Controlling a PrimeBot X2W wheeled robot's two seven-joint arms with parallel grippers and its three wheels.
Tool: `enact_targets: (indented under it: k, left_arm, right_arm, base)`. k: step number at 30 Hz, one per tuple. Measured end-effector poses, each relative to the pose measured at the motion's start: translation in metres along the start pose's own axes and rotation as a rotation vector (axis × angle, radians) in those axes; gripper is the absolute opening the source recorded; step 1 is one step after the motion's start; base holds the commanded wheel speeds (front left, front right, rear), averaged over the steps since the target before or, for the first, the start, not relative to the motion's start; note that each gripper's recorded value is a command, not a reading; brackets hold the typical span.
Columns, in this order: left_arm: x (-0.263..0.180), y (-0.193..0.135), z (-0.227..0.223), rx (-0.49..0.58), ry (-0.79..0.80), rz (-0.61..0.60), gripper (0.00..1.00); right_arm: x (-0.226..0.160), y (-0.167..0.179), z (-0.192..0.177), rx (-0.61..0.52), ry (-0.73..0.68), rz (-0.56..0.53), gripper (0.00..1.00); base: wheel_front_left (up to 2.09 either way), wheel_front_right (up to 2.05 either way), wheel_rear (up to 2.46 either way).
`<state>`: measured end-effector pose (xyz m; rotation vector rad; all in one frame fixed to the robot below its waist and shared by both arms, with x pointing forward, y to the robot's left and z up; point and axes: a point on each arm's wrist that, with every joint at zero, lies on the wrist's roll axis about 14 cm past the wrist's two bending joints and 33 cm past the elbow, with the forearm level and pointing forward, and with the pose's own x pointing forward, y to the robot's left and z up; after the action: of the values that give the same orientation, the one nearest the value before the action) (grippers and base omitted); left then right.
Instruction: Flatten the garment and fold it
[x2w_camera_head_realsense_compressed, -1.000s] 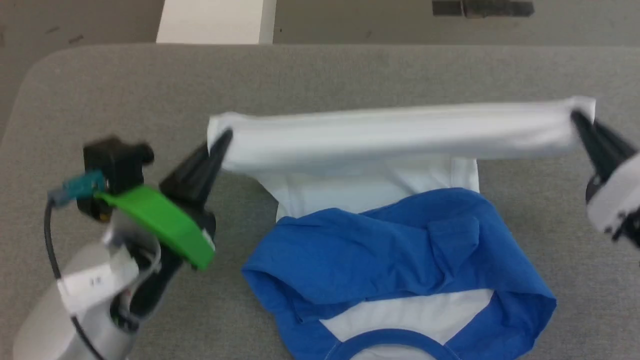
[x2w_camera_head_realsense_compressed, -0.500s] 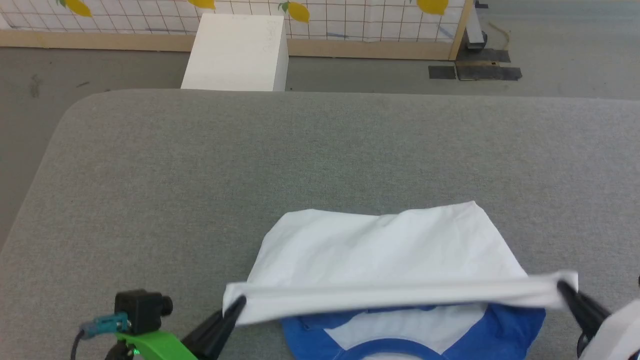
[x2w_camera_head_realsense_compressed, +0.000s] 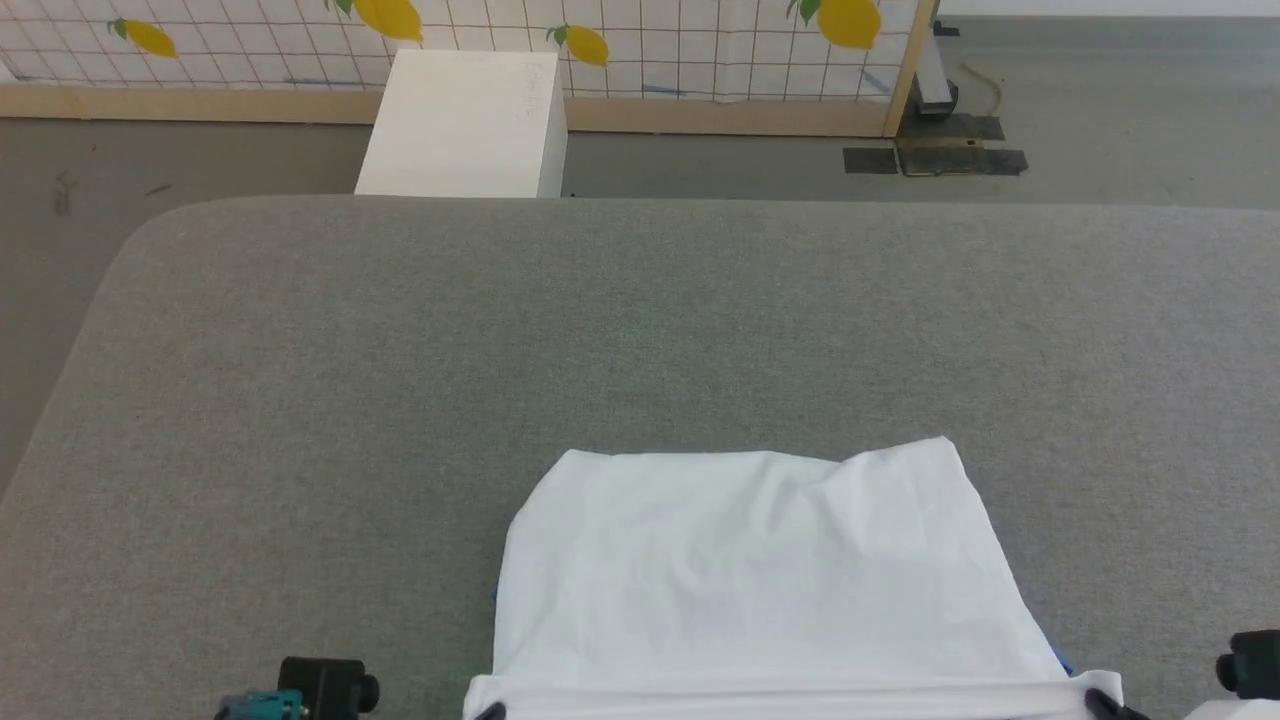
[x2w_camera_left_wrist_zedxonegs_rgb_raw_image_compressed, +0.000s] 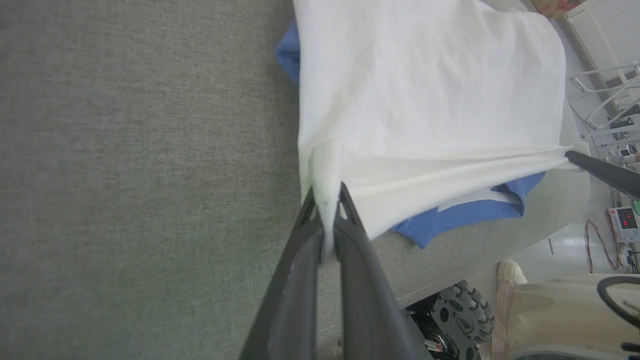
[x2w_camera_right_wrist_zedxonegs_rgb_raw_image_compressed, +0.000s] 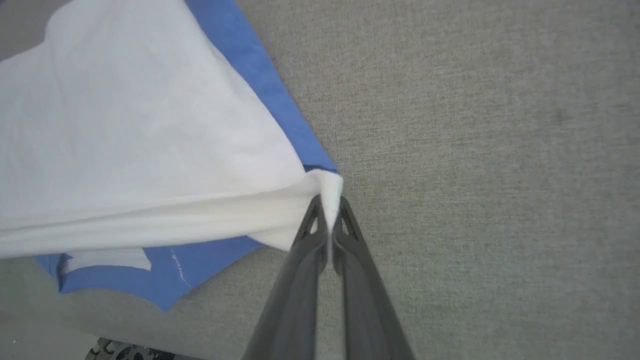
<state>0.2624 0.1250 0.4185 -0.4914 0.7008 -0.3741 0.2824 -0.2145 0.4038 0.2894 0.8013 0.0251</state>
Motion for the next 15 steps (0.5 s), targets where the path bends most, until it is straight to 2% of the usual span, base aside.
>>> enact_targets:
  k: [10,11,12,13,14,15]
  left_arm:
    - [0.038,0.008,-0.003,0.006,0.034,0.01,0.0]
    - [0.04,0.01,-0.003,0.003,0.037,0.016,0.0]
    - [0.042,0.011,-0.004,0.0,0.041,0.021,0.0]
    - [0.044,0.012,-0.005,-0.002,0.045,0.023,0.27]
    - [0.046,0.011,-0.005,-0.005,0.046,0.023,0.55]
    - [0.047,0.011,-0.005,-0.008,0.046,0.019,0.93]
  right_arm:
    - [0.025,0.0,-0.003,-0.019,0.02,-0.004,0.0]
    - [0.027,0.0,-0.004,-0.017,0.02,-0.004,0.1]
    - [0.028,0.0,-0.003,-0.015,0.018,-0.004,0.42]
    - [0.03,-0.001,-0.004,-0.013,0.017,-0.005,0.8]
    - [0.031,-0.001,-0.004,-0.011,0.017,-0.006,1.0]
    - [0.032,-0.001,-0.004,-0.009,0.016,-0.007,1.0]
  base:
    - [0.0,0.0,0.0]
    - [0.0,0.0,0.0]
    - [0.0,0.0,0.0]
    - [0.0,0.0,0.0]
    - [0.0,0.0,0.0]
    - [0.0,0.0,0.0]
